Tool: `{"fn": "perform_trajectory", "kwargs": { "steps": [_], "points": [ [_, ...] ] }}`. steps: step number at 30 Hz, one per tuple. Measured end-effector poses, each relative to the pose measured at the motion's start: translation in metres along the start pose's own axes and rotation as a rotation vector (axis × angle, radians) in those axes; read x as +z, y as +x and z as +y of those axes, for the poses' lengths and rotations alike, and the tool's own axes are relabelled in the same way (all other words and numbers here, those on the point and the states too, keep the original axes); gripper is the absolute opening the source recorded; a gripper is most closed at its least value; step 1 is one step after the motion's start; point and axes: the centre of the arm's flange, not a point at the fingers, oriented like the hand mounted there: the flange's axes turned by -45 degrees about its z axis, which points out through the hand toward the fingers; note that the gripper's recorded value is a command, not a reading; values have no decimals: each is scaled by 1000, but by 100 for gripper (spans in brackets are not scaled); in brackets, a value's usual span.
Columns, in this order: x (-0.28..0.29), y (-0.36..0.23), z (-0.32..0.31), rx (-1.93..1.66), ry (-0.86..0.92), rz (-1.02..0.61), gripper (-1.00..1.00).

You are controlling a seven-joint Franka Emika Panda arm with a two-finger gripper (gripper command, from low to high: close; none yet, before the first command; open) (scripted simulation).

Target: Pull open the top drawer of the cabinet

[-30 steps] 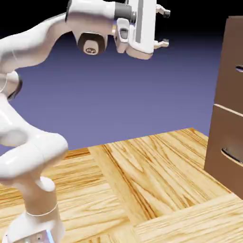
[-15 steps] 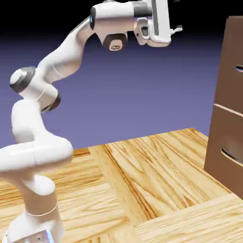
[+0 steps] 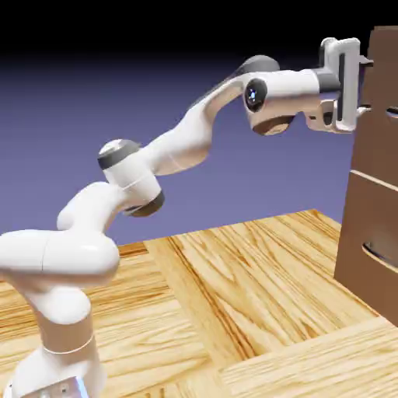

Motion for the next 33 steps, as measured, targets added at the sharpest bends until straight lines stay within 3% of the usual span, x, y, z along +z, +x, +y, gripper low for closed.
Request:
{"fn": "perform_trajectory", "kwargs": {
  "steps": [9, 10, 19, 33],
  "points": [
    [61, 19, 24, 42, -9, -14, 0],
    [65, 19, 25, 43, -8, -14, -100],
    [12, 20, 24, 43, -6, -15, -100],
    [-127, 22, 23, 43, -6, -15, -100]
  ]
}}
